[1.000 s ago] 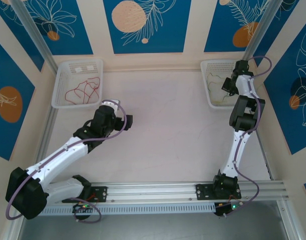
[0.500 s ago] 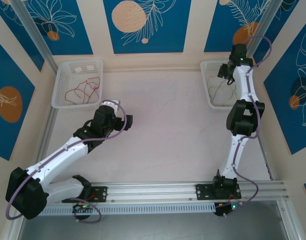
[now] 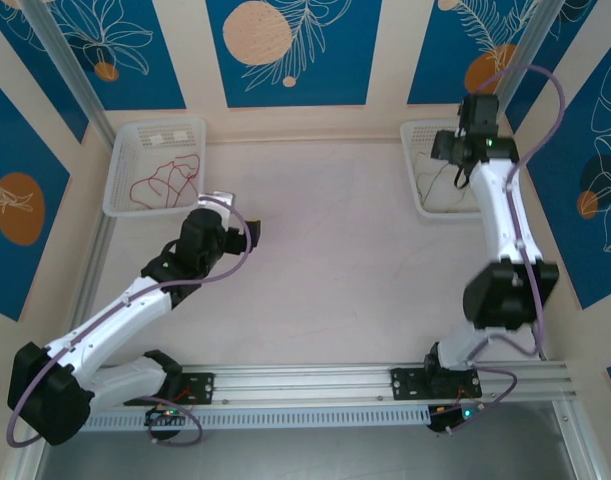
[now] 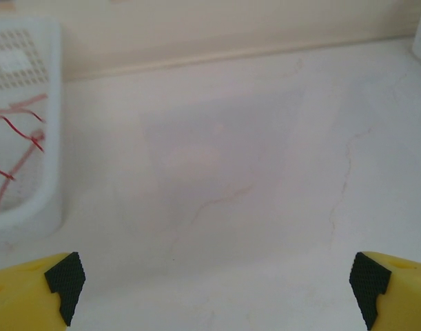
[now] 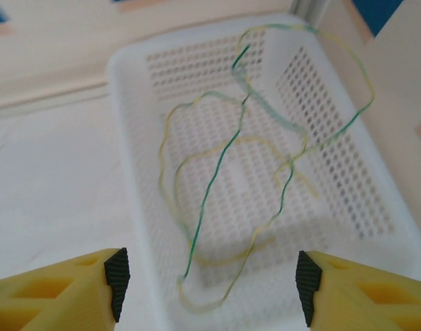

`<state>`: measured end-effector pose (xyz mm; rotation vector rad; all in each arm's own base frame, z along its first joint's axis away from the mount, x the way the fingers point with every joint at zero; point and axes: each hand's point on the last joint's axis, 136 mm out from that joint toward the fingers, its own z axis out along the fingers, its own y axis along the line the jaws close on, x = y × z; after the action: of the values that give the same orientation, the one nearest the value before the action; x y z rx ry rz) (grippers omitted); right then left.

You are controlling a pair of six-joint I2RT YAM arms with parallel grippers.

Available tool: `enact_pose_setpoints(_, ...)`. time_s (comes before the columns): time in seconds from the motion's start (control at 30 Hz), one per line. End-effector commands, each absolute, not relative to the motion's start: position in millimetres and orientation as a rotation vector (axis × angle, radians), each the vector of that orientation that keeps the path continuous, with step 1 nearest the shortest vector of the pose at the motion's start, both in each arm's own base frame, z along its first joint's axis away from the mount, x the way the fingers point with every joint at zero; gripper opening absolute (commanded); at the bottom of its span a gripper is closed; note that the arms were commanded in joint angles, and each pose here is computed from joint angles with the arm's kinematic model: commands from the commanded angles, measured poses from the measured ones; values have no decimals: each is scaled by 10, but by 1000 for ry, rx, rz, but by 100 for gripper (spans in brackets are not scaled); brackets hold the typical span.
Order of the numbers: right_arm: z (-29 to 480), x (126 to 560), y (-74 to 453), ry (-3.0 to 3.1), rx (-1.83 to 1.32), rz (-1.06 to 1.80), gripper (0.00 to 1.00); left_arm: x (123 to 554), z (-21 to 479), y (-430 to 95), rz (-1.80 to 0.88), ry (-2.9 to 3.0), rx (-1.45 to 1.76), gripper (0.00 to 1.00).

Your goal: Untangle the cables

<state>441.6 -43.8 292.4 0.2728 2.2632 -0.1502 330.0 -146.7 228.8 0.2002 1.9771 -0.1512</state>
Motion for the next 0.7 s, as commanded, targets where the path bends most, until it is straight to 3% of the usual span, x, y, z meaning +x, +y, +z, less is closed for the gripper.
enact_pose_setpoints(0.0,3321,4188,-5,1986,135,-32,69,3384,2493,-1215,-29,1818,150,100)
enact_pose_setpoints(0.23,2507,3479,261,1831,113,-18,74,3355,2170,-712,182,1711,118,100)
enact_pose_setpoints(0.33,2149,3305,390,1808,35,53,88,3365,1883,-522,271,1773,125,100)
enact_pose_setpoints(0.67,1337,3387,58,1901,109,-101,92,3542,1212,95,346,1915,-19,100)
